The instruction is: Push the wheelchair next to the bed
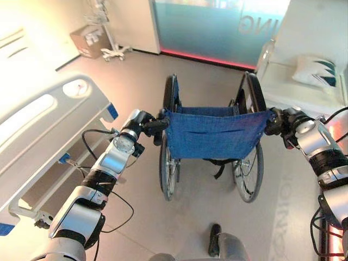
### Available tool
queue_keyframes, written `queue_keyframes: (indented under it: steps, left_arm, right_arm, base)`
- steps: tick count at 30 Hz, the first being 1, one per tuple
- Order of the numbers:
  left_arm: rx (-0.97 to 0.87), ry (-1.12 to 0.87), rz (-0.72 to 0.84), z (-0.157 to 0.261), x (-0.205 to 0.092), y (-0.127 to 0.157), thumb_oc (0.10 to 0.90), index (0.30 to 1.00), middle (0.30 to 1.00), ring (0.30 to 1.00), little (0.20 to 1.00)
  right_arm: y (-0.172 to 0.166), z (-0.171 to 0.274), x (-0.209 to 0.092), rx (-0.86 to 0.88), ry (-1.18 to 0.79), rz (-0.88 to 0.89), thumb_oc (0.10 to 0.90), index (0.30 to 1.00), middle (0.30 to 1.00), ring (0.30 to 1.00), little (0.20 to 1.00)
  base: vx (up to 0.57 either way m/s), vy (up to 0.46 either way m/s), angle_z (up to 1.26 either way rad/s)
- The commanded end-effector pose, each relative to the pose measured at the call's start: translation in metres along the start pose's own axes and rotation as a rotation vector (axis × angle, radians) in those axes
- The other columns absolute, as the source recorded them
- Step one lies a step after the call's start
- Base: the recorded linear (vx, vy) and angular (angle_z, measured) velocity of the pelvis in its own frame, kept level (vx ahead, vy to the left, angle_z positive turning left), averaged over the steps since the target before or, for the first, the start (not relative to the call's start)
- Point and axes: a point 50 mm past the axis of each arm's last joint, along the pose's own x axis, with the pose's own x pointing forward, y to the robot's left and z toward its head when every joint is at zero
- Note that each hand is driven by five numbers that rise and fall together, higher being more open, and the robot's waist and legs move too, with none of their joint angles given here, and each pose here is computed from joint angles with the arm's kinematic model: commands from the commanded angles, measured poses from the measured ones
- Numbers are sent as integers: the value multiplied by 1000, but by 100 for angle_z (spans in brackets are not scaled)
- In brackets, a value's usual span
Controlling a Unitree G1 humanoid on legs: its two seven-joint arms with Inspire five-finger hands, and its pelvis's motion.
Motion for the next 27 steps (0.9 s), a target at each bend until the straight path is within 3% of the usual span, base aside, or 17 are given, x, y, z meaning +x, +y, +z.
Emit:
queue_keyframes:
  steps: [1,9,15,21,27]
  left_arm:
    - [166,273,57,-63,-9,11,400,300,300,300,300]
    - [153,239,86,-45,2,6,400,300,300,300,300]
    - [161,212,102,-41,2,8,400,300,300,300,300]
    - [141,232,139,-55,-9,37,400,300,300,300,300]
    - [171,267,116,-72,-14,31,400,300,300,300,300]
  right_arm:
    - [68,58,-14,-109,-362,222,400,300,300,300,300]
    - [71,42,-11,-127,-351,177,400,300,300,300,300]
    - [73,56,-9,-125,-357,153,400,300,300,300,300]
    - [56,62,-9,-188,-388,166,400,300,300,300,300]
    - [71,42,-5,-151,-364,201,400,300,300,300,300]
  base:
    - [288,-278,20]
    - [251,-174,22]
    - [330,-68,-25]
    - [465,192,-86]
    - [397,166,-23]
